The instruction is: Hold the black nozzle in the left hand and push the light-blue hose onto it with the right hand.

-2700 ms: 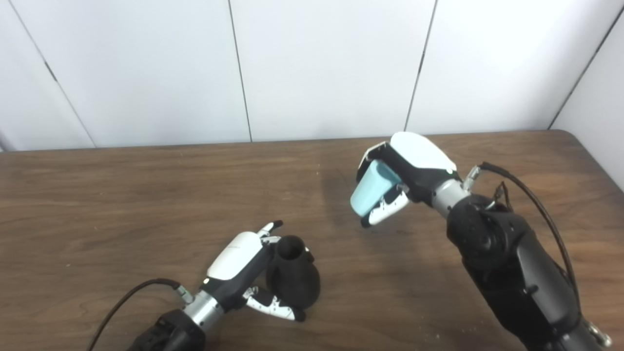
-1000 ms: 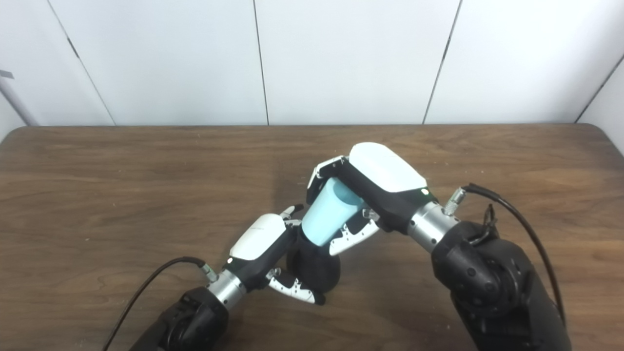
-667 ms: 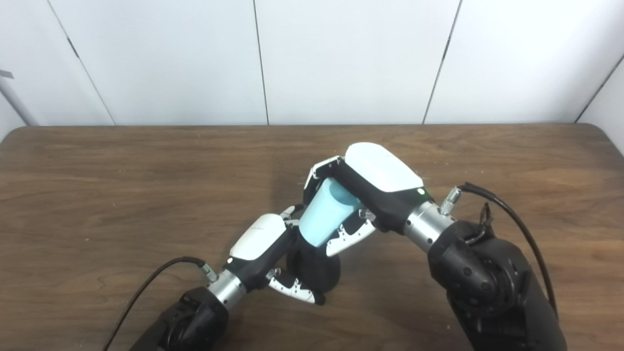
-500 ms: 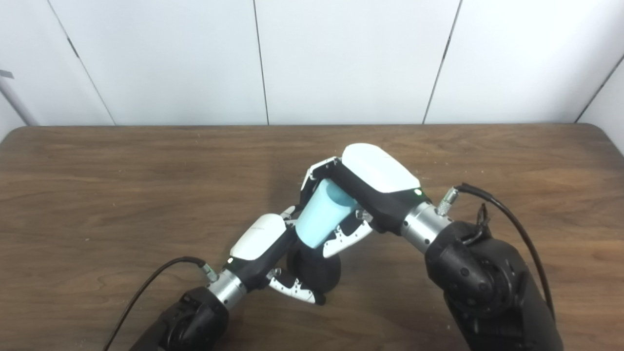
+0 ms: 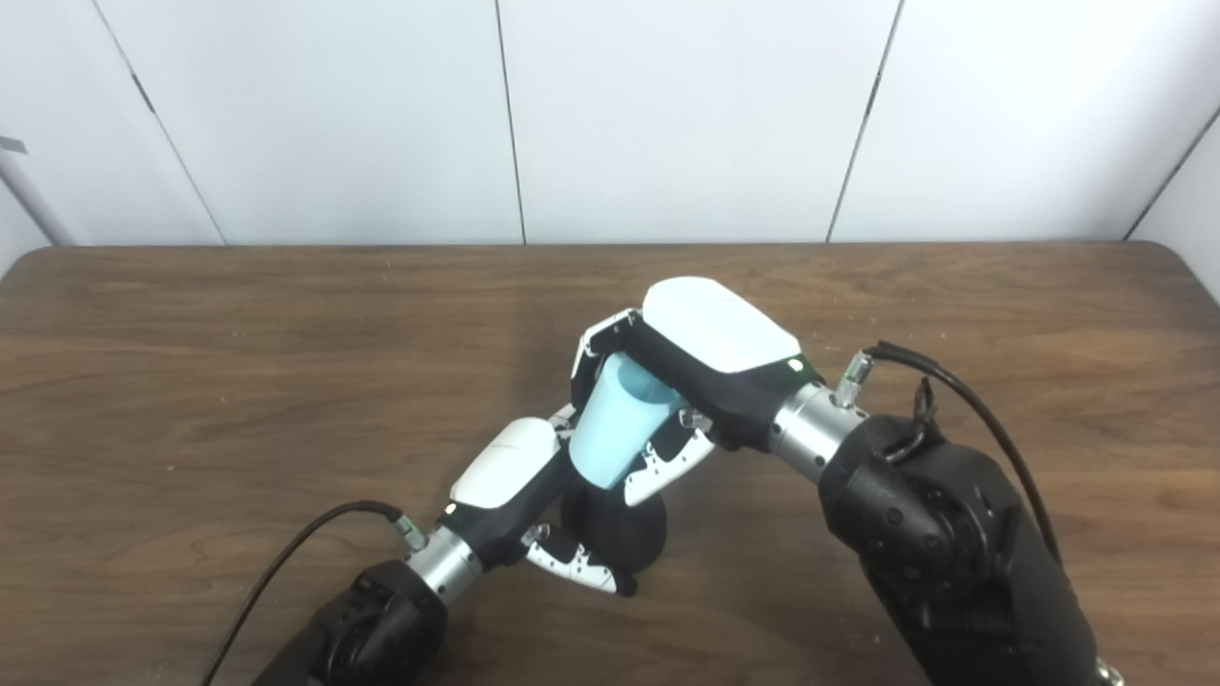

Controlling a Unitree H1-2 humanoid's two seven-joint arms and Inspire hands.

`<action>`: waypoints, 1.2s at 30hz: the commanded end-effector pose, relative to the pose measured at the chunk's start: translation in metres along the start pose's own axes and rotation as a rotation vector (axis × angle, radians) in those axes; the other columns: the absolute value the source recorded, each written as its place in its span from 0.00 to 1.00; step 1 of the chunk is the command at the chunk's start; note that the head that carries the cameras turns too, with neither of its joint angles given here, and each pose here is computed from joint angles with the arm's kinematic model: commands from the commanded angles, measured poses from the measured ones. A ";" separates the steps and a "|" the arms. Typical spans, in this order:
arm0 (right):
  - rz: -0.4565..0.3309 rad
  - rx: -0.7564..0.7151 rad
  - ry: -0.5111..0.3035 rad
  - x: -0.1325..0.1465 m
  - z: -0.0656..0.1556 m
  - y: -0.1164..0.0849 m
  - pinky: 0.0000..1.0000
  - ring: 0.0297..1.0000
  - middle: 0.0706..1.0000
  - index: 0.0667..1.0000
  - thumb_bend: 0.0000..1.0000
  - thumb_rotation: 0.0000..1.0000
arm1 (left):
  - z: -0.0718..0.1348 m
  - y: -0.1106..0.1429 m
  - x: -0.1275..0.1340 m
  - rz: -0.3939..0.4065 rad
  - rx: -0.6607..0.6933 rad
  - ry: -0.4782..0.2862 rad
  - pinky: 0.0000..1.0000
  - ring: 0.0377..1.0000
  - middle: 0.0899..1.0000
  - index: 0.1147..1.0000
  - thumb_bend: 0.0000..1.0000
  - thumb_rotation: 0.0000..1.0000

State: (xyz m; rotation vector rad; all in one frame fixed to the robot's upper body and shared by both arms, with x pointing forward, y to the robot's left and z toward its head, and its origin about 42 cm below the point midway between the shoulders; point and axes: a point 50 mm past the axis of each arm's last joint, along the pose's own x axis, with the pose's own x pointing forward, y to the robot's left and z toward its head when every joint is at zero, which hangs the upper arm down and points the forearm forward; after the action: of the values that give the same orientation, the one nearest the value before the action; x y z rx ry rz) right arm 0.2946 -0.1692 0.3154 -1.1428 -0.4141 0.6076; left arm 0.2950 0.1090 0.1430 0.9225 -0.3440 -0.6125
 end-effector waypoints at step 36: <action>0.271 -0.095 -0.070 0.005 0.015 0.010 0.31 0.41 0.47 0.48 0.50 0.00 | -0.002 -0.032 -0.016 -0.153 0.005 0.066 1.00 0.66 0.41 0.43 0.52 0.00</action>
State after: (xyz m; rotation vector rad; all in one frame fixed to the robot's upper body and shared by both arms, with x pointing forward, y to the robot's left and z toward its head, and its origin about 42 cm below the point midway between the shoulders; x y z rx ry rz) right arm 0.2970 -0.1594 0.3265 -1.2680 -0.3874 0.7421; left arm 0.2877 0.1083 0.1431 0.9228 -0.3365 -0.6074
